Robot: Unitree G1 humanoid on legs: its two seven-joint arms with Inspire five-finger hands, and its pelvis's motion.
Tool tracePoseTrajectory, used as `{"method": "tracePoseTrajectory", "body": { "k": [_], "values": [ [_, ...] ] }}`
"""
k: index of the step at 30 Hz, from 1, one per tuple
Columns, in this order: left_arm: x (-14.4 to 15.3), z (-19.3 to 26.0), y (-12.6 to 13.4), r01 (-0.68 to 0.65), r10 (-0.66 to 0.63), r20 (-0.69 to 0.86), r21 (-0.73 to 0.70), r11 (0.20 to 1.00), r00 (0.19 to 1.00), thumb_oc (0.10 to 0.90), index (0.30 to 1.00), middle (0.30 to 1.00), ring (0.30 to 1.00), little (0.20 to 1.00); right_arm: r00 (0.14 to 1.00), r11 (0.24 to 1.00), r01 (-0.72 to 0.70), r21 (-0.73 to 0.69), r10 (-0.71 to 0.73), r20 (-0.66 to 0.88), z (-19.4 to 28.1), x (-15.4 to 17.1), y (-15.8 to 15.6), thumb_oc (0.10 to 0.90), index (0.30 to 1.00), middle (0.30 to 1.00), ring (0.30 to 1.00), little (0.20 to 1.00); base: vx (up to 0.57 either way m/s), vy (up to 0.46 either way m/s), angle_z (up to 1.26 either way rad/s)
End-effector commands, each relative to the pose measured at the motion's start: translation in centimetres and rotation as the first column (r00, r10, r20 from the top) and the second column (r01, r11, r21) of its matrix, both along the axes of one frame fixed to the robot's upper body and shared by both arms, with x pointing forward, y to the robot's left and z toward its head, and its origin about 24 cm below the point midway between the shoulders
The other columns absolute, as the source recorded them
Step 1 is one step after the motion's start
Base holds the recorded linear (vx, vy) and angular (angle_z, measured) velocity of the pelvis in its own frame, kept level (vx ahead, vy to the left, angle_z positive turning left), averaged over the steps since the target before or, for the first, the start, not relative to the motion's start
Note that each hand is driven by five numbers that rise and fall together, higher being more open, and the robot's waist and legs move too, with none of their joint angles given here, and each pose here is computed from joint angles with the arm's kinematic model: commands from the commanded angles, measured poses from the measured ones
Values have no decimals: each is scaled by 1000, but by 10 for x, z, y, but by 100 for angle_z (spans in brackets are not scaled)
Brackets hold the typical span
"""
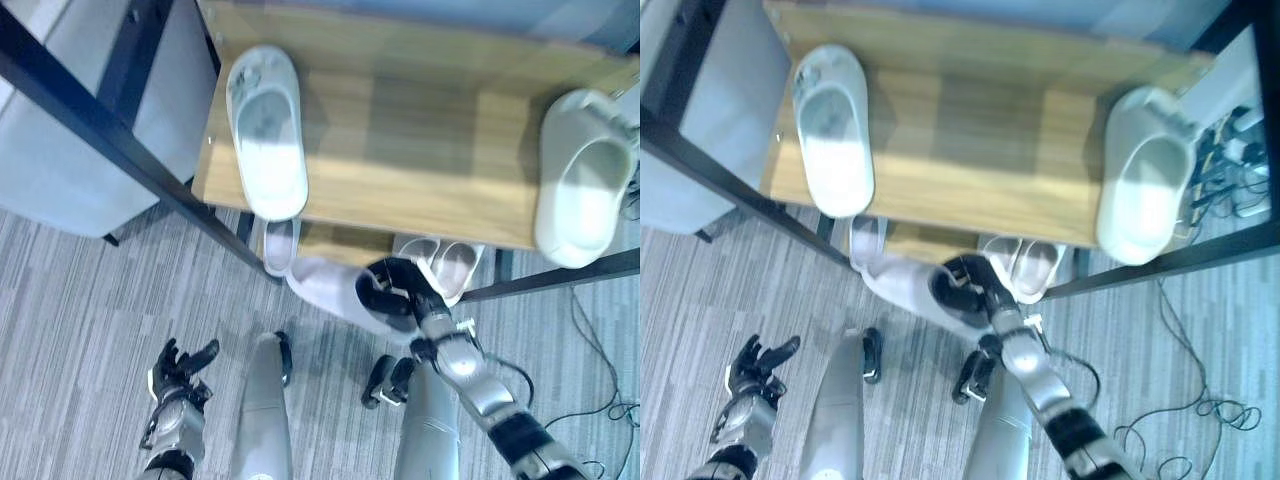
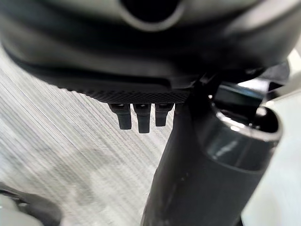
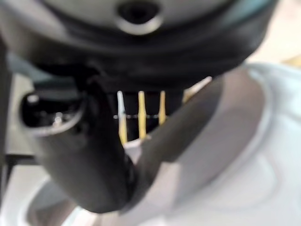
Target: Arrange the slippers neatly on the shoe rack.
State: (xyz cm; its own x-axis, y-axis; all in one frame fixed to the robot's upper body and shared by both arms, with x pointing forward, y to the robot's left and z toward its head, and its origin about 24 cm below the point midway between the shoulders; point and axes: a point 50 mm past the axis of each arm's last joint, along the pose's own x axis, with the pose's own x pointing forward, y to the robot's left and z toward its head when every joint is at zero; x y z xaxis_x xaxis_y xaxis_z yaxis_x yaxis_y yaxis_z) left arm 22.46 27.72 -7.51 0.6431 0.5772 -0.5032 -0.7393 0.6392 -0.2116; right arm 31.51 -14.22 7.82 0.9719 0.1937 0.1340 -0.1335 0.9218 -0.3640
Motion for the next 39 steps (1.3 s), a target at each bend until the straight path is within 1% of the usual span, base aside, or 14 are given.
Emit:
{"method": "tracePoseTrajectory", "body": {
  "k": [1,3,5,10,11,12,13,15,16,18,24,25,31,39],
  "values": [
    [-15,-4,20,-234,233,-37,-27,972,972,800,900,900,900,900,951,991,-114,67,89,297,66,6,56,400,300,300,300,300,-17,38,-23],
    [-16,-6,19,-246,244,-63,-27,969,968,800,900,900,900,900,933,989,-128,76,94,347,81,9,67,400,300,300,300,300,20,35,-24],
    [-22,-11,20,-286,282,-117,-23,958,952,800,900,900,900,900,872,989,-121,83,66,485,127,17,79,400,300,300,300,300,62,12,-23],
    [-23,-10,22,-310,308,-121,-1,951,944,800,900,900,900,900,779,990,-63,124,-29,627,183,23,78,400,300,300,300,300,84,9,-11],
    [-25,-10,22,-306,306,-137,20,952,942,800,900,900,900,900,739,985,-68,161,-59,671,199,18,80,400,300,300,300,300,65,1,8],
    [-25,-10,22,-306,306,-137,20,952,942,800,900,900,900,900,739,985,-68,161,-58,671,199,18,80,400,300,300,300,300,109,-6,14],
    [-26,-10,21,-281,287,-155,61,958,945,800,900,900,900,900,670,973,-77,216,-110,734,216,6,77,400,300,300,300,300,73,-20,23],
    [-27,-10,20,-269,278,-161,78,960,947,800,900,900,900,900,633,969,-80,233,-131,763,221,-2,74,400,300,300,300,300,52,-15,19],
    [-28,-9,22,-260,276,-167,111,959,946,800,900,900,900,900,570,950,-102,294,-186,800,230,-17,65,400,300,300,300,300,10,4,13],
    [-36,-12,23,-239,266,-196,150,959,944,800,900,900,900,900,546,932,-120,341,-225,807,228,-28,58,400,300,300,300,300,14,11,8],
    [-48,-15,23,-207,255,-228,215,954,940,800,900,900,900,900,574,908,-86,409,-291,766,211,-31,50,400,300,300,300,300,-18,1,-1],
    [-42,-10,22,-174,227,-204,245,954,952,800,900,900,900,900,573,892,-32,450,-353,740,213,-23,48,400,300,300,300,300,-54,-4,-4],
    [-28,-4,12,-104,155,-177,269,958,972,800,900,900,900,900,591,867,-12,498,-395,703,220,-12,58,400,300,300,300,300,-36,20,-6],
    [-19,-4,-5,-13,59,-169,261,965,984,800,900,900,900,900,723,849,-28,528,-347,597,221,15,82,400,300,300,300,300,1,8,0]
  ]
}}
